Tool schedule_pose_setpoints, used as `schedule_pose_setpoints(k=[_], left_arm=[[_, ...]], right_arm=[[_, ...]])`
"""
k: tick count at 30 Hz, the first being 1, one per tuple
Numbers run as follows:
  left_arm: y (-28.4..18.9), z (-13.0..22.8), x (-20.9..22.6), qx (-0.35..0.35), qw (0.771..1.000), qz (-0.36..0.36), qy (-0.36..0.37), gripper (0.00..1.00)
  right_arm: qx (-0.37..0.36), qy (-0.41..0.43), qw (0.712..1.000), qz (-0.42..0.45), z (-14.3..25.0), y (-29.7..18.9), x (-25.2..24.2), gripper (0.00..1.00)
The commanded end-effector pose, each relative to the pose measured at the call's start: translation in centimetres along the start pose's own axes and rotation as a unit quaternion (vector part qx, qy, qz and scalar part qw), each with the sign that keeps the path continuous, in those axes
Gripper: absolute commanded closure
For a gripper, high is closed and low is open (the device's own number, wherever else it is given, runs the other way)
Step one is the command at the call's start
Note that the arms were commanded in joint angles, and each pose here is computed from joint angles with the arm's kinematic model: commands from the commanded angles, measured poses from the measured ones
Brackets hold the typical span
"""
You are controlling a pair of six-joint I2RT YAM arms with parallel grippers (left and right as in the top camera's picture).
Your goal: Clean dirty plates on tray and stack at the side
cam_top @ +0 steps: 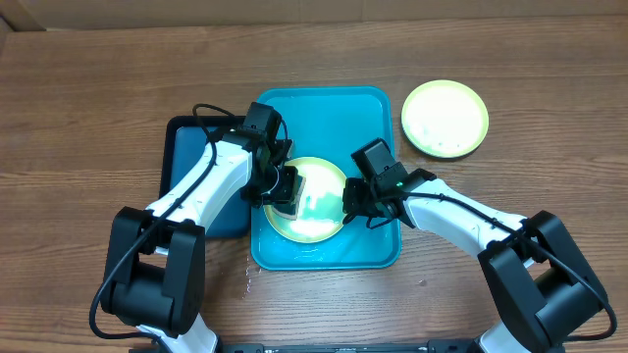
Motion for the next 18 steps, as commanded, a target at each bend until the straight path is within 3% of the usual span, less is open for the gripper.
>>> schedule_pose_setpoints(k=[1, 18], left_arm=[[0.44, 0.34, -0.28, 0.014, 1.0, -0.005, 0.015, 0.68], [1.01, 0.64, -0.75, 0.018, 0.995, -0.091, 0.038, 0.68]], right_arm=[[0.002, -0.003, 1.0, -0.003, 0.17, 0.18, 0.14, 0.94], [0.003, -0.003, 1.0, -0.003, 0.18, 0.18, 0.13, 0.94]])
Point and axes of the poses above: each gripper's point midway between its finger pads, its own y axis out along the fingers, its own x axis along the line the jaws close on, z = x × y, the point moved 8 cm from there along -y, back along the fingers, and after that the axes turned 9 degrees about y, right-handed, at the moved point
